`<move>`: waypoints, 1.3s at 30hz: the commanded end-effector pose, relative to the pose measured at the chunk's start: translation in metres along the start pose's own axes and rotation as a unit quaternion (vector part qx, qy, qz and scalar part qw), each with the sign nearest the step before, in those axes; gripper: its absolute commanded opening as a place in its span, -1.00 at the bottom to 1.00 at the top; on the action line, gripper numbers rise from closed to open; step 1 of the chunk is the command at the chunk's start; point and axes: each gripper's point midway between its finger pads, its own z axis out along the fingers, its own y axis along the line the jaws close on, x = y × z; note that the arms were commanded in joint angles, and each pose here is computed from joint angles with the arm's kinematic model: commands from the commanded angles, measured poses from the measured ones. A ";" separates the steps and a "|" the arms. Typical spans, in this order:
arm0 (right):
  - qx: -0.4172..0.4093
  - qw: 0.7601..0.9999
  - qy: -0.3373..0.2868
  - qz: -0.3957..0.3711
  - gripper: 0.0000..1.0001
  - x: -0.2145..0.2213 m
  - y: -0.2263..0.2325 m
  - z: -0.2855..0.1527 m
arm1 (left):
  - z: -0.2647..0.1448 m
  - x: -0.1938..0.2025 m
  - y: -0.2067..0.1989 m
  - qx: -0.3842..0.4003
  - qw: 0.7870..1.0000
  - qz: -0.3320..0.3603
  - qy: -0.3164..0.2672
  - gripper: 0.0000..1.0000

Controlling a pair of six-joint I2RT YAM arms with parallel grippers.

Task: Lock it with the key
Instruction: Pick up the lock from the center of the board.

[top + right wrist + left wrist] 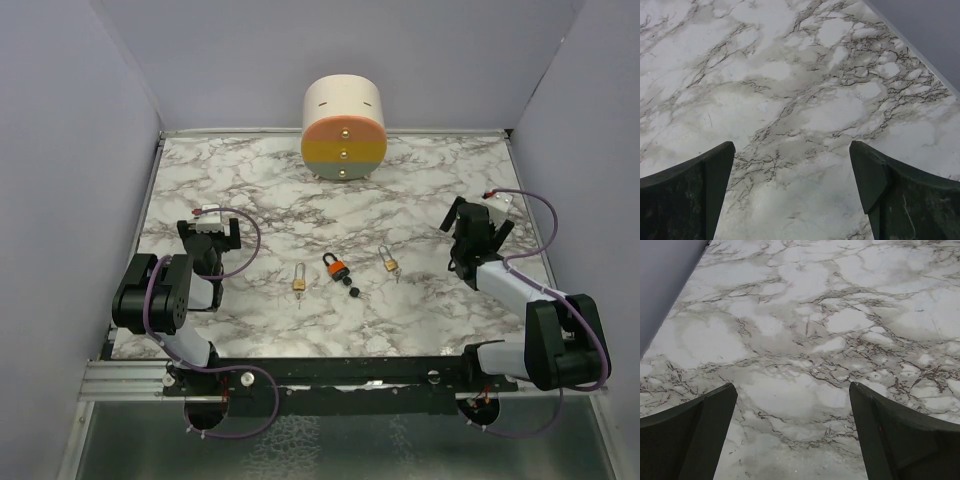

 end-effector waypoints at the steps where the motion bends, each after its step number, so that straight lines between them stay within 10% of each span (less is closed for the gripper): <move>1: 0.021 1.000 -0.016 0.015 1.00 -0.007 -0.008 -0.001 | 0.002 -0.002 -0.002 0.007 1.000 -0.004 -0.003 0.98; 12: 0.013 1.000 -0.009 0.023 1.00 -0.007 -0.001 0.002 | 0.002 -0.001 -0.002 0.008 1.000 -0.004 -0.003 0.98; 39: -0.299 0.952 -0.053 -0.027 0.66 -0.067 0.083 -0.071 | 0.000 -0.060 0.009 -0.042 0.993 -0.107 0.002 0.98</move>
